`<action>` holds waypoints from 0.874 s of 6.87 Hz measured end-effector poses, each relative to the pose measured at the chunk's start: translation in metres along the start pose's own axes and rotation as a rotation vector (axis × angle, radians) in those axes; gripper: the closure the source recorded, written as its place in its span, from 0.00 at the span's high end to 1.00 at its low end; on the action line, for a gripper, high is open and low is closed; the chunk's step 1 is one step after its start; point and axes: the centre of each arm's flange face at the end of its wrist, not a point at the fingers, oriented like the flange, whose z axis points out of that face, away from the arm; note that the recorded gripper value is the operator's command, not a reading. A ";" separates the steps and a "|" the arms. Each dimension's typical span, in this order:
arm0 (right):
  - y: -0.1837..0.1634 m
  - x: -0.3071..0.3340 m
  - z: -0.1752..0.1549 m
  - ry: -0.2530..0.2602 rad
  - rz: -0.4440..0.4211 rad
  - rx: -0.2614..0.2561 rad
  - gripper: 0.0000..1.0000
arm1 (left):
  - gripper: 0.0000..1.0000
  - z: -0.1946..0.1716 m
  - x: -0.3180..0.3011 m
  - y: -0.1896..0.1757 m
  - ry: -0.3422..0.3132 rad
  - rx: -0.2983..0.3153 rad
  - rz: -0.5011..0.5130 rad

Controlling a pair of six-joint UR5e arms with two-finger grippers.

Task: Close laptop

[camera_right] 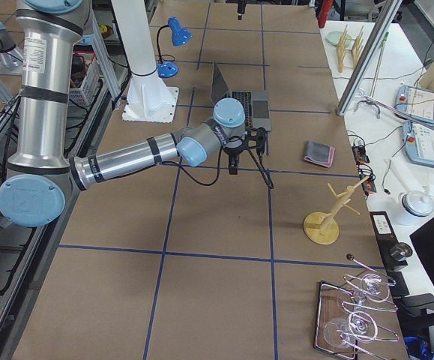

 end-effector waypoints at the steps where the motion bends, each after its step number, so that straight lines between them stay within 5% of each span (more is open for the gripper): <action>1: 0.011 -0.021 0.014 -0.025 0.017 -0.009 0.66 | 0.99 0.006 0.033 0.005 0.021 -0.016 -0.011; 4: 0.066 -0.110 0.055 -0.049 0.033 -0.034 0.48 | 0.27 0.035 0.137 0.008 0.085 -0.077 -0.034; 6: 0.102 -0.150 0.085 -0.049 -0.006 -0.053 0.42 | 0.12 0.058 0.192 0.019 0.107 -0.120 -0.004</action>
